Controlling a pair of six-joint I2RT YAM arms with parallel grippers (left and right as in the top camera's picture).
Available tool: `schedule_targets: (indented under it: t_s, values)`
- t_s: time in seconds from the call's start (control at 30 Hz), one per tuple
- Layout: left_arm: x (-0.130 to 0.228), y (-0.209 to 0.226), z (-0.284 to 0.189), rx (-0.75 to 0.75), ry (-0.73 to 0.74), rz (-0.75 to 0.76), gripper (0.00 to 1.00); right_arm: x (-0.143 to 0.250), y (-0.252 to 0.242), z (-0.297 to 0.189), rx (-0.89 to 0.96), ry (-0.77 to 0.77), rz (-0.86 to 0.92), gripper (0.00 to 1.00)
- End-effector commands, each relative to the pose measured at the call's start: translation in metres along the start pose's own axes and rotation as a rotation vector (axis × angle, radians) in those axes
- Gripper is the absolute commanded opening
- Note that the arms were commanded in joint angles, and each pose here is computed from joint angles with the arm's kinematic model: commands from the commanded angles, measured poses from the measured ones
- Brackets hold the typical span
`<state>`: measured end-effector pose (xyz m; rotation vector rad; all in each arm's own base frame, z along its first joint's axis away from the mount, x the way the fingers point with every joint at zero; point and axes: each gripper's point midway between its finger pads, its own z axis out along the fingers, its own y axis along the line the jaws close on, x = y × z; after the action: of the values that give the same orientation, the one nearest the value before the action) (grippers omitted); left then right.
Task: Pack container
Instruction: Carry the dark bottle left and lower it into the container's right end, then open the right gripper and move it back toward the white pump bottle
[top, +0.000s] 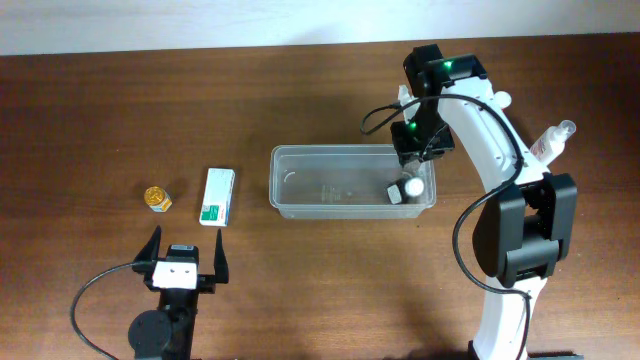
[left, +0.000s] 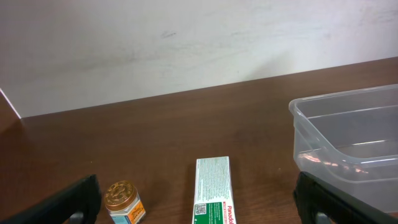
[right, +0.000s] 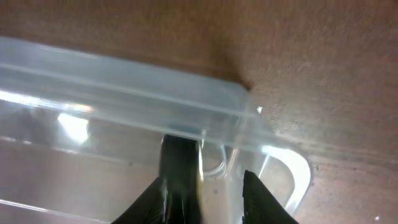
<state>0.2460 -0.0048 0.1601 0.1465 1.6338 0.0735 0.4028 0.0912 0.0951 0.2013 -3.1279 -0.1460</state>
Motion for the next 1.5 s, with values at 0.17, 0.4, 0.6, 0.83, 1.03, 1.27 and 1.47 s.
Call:
schedule_targets:
  t_s: [0.17,0.4,0.6,0.83,1.03,1.27,1.47]
  values:
    - [0.002,-0.001,0.000,0.005,0.001,0.016,0.99,0.006,-0.004,0.012,0.029,0.032,0.004,0.31]
    - [0.002,-0.001,0.000,0.005,0.001,0.016,0.99,0.005,-0.004,0.009,0.027,0.025,0.004,0.31]
    - [0.002,-0.001,0.000,0.005,0.001,0.016,0.99,-0.006,0.002,-0.031,0.014,-0.074,-0.005,0.32]
    - [0.002,-0.001,0.000,0.005,0.001,0.016,0.99,-0.013,-0.014,-0.115,0.033,-0.285,0.027,0.45]
    - [0.002,-0.001,0.000,0.005,0.001,0.016,1.00,-0.017,-0.081,-0.150,0.079,-0.410,0.175,0.75]
    - [0.002,-0.001,0.000,0.005,0.001,0.016,0.99,-0.040,-0.133,-0.144,0.112,-0.480,0.239,0.79]
    - [0.002,-0.001,0.000,0.005,0.001,0.016,0.99,-0.054,-0.147,-0.125,0.135,-0.473,0.256,0.80]
